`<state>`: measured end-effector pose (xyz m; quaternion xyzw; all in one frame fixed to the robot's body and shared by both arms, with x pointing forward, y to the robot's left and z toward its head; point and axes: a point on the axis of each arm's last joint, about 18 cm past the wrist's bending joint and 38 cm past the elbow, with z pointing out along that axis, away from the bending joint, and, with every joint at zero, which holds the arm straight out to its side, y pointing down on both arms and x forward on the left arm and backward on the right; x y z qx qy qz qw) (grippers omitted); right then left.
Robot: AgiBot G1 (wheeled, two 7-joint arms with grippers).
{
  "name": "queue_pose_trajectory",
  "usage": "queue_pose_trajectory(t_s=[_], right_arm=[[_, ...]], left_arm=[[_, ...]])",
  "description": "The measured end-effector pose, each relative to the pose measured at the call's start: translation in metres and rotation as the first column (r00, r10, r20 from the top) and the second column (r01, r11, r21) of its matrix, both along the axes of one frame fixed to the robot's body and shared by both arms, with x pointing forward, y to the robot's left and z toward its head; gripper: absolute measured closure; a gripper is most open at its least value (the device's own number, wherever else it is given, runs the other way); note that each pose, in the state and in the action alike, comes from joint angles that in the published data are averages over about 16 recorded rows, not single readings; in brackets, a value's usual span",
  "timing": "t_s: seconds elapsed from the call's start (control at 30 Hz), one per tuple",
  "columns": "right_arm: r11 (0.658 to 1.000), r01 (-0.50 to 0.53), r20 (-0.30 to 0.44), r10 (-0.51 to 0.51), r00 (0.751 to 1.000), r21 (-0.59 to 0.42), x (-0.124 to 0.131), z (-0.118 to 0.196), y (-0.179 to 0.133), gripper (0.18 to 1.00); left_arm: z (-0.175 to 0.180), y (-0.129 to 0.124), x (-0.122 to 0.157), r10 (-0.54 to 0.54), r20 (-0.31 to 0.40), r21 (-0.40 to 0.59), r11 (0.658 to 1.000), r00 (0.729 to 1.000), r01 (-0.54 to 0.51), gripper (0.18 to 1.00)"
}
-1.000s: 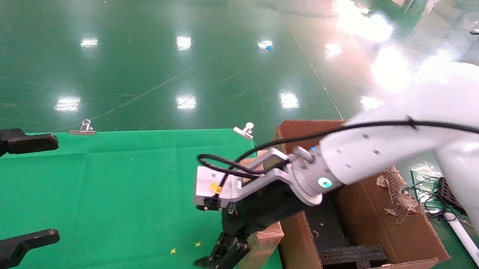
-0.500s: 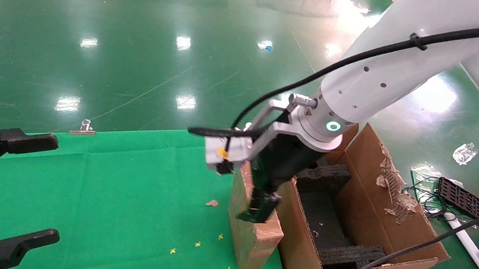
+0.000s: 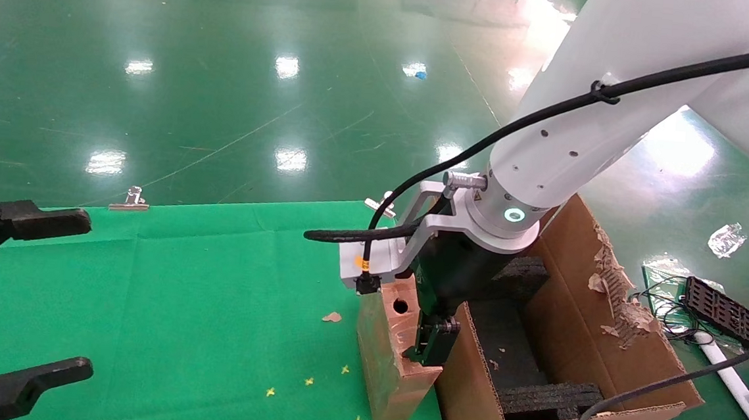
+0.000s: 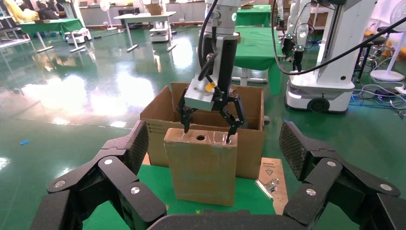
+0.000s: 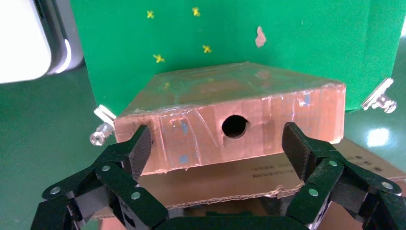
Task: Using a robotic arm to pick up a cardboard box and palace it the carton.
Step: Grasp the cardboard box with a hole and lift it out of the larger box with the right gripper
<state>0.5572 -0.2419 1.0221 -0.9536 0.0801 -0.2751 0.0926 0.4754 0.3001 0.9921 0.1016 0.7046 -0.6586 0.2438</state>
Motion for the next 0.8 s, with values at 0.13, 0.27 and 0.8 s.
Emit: queue_pose_trajectory(t_s=[0.13,0.27,0.8], right_arm=[[0.984,0.136,-0.042,-0.132,0.990,0.111,0.000,0.003,-0.009,0.178],[0.926,0.298,-0.123,-0.277,0.953,0.230,0.002,0.005,-0.019,0.178],[0.657,0.665,-0.415,-0.526,0.742,0.356,0.031,-0.015,-0.030,0.178]], left_arm=[[0.000,0.000,0.000,0.000,0.000,0.000,1.000,1.000,0.000,0.184],[0.000,0.000,0.000,0.000,0.000,0.000,1.000,1.000,0.000,0.184],[0.000,0.000,0.000,0.000,0.000,0.000,1.000,1.000,0.000,0.184]])
